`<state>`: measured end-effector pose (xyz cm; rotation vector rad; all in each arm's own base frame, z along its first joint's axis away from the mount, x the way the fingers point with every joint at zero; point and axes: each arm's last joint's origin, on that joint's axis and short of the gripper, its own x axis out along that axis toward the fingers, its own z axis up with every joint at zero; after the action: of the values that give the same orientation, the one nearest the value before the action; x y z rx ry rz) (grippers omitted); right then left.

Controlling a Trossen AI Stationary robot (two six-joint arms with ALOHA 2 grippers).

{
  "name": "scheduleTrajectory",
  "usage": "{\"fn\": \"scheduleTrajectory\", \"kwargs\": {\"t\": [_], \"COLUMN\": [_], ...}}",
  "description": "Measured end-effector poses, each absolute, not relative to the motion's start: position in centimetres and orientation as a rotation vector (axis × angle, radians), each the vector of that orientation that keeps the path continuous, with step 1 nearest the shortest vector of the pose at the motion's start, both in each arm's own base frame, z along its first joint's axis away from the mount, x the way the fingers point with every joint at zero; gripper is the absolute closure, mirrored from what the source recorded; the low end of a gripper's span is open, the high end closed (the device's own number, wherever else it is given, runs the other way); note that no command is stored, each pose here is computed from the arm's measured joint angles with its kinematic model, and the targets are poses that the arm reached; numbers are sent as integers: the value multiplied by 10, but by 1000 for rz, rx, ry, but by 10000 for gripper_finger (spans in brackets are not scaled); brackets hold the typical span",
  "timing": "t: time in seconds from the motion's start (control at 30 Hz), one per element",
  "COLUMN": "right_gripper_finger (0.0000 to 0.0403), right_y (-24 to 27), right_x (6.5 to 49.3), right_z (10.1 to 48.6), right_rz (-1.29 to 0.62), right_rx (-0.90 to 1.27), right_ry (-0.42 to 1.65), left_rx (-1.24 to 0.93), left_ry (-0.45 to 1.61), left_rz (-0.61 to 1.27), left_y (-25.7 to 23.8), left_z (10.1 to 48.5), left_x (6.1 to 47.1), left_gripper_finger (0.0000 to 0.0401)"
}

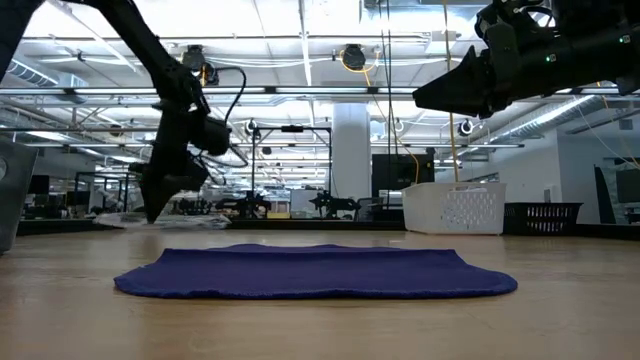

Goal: Pick & Place Toothbrushes
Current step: Put the violet toothbrush into the black basket

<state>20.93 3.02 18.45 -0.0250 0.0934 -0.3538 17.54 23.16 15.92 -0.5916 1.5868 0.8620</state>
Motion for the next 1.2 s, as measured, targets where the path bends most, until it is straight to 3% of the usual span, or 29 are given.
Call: {"fn": "scheduleTrajectory", "kwargs": {"t": [0.7,1.2], "right_gripper_finger": [248,248], "right_y": [30,30], "right_x": [209,209], "right_z": [184,184], "right_rz": [-354,-354], "right_rx": [-25,-25], "right_ry": [93,93], "left_rx": [-472,-363], "left_ry": [1138,851], "left_rz": [836,634], "left_y": [157,100], "left_z": [263,288], "left_x": [188,233], "left_gripper_finger": [401,401]}}
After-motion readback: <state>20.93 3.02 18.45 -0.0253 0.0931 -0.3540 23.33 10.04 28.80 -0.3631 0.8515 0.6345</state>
